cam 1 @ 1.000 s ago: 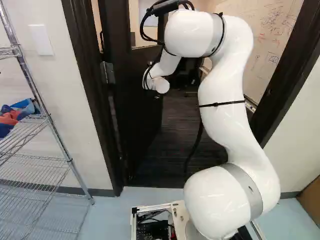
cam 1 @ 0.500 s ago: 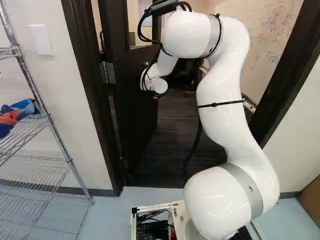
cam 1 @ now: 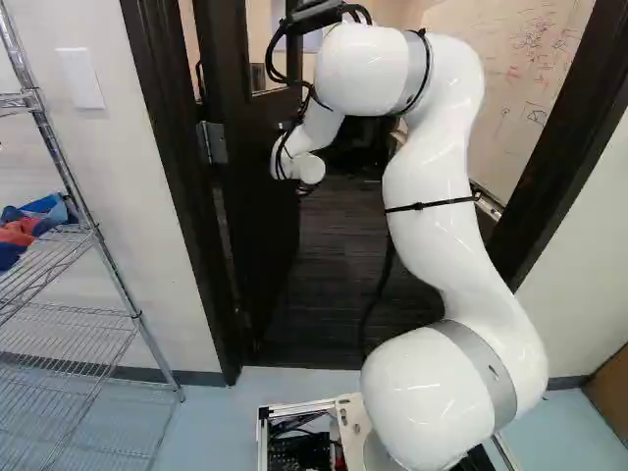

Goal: Open the door and move inside

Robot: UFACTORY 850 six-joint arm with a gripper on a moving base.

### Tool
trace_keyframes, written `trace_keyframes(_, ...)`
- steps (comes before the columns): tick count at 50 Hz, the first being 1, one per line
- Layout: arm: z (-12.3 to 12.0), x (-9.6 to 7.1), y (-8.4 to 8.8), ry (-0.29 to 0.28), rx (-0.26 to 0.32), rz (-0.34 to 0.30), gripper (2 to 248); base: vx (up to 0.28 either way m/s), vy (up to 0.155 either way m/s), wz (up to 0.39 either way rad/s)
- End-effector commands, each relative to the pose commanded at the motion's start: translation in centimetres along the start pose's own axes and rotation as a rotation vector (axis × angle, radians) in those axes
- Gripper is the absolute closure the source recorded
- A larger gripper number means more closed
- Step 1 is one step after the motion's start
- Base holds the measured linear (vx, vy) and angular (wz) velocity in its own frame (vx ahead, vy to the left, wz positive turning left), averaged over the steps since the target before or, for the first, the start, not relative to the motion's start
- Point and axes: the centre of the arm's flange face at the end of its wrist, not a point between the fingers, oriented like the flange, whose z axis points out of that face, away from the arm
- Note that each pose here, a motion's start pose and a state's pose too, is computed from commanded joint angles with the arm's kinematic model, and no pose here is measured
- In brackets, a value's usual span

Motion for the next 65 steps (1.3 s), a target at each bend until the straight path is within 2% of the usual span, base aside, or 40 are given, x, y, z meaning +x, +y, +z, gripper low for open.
trace_keyframes(65,0.9,-0.3,-5.1,0.011,0.178,-0.125,3,0.0,0.0,0.0)
